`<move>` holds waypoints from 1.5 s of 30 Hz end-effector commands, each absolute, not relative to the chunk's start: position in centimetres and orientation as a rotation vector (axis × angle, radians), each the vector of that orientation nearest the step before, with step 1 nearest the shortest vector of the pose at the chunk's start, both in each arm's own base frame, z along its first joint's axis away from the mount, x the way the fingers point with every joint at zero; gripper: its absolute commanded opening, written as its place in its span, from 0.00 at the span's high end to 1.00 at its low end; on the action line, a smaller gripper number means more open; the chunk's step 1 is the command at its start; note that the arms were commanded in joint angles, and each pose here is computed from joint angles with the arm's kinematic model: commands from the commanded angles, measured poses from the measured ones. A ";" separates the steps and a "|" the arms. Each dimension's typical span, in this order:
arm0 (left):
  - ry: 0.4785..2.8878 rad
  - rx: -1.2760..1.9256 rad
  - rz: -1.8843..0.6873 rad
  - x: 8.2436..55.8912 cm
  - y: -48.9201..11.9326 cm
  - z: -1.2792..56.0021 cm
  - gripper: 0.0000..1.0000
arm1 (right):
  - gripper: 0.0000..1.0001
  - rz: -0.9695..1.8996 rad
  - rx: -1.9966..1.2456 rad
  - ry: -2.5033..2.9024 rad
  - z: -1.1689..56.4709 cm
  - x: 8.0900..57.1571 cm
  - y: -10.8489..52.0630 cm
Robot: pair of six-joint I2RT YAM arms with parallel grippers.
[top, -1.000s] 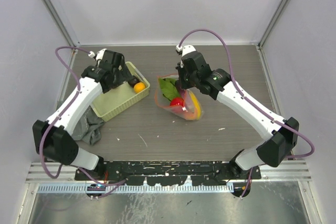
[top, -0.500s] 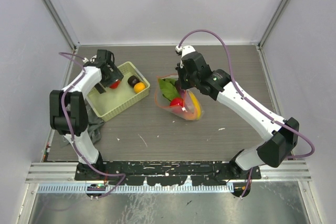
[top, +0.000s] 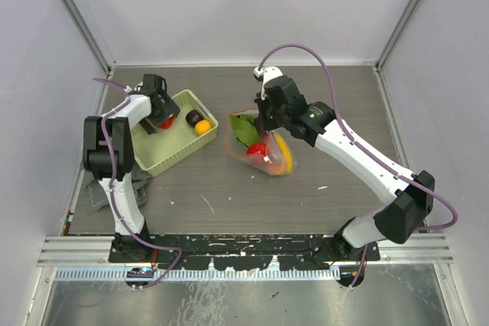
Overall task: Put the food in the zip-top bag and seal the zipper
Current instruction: Pick up the fake fruit from the bin.
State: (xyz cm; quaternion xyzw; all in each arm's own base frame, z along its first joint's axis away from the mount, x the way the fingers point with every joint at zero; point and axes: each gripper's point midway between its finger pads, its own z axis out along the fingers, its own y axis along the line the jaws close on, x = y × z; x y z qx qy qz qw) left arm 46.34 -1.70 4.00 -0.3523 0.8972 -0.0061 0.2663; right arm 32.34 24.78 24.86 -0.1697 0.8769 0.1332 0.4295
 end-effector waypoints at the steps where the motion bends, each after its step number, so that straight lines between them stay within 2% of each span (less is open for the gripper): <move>1: 2.352 -0.933 -0.067 49.0 -1.3 5.5 0.02 | 1.00 0.370 -0.420 2.107 27.0 32.9 25.3; 13: 2.354 -0.939 -0.087 47.1 -1.5 7.4 0.36 | 1.00 0.396 -0.406 2.106 27.3 32.6 25.4; 30: 2.351 -0.931 -0.286 40.7 -4.0 12.2 0.44 | 1.00 0.431 -0.351 2.125 26.8 32.4 25.6; 45: 2.231 -0.646 -0.601 34.0 -11.8 22.3 0.46 | 1.00 0.452 -0.300 2.124 27.1 32.2 25.5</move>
